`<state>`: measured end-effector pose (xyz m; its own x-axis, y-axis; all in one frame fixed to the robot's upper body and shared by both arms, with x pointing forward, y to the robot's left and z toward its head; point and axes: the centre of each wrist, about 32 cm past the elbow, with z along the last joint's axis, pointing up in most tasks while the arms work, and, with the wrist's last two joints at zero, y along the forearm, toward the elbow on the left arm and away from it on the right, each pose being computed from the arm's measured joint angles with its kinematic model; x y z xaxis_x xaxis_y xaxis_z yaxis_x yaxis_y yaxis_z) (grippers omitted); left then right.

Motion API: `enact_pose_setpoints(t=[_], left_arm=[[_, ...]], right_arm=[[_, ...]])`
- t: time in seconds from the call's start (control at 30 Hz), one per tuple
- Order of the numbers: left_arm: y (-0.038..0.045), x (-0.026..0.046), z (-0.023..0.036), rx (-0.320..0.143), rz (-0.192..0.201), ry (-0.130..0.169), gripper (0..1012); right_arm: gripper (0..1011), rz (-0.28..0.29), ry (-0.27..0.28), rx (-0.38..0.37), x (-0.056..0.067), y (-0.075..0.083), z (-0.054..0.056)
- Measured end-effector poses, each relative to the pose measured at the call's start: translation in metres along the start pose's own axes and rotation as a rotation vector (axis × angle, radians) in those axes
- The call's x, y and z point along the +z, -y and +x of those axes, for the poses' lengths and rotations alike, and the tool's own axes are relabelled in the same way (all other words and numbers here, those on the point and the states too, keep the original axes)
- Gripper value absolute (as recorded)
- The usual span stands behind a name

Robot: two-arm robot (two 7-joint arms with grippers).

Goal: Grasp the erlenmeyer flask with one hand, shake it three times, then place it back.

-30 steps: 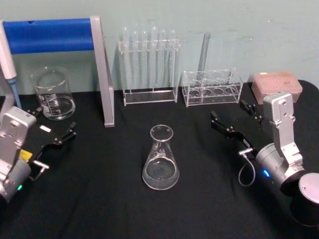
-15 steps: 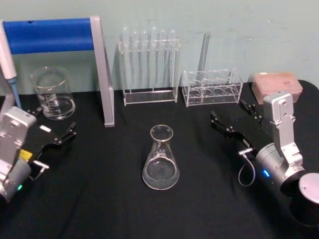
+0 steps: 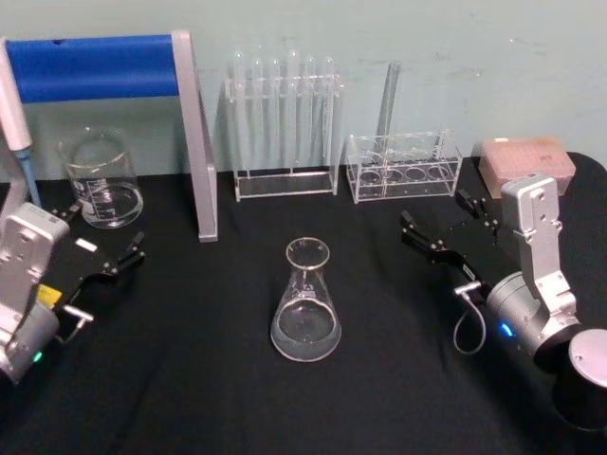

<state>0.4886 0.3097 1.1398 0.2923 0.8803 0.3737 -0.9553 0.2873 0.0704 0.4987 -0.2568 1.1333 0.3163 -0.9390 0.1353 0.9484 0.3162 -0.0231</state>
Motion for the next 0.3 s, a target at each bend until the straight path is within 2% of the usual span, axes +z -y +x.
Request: enact_pose_setpoints(t=[0.3], left_arm=[[0.0000,0.0000,0.0000,0.000,0.000,0.000,1001]], right_arm=[[1000,0.000,0.000,0.000,0.0000,0.0000,0.0000]])
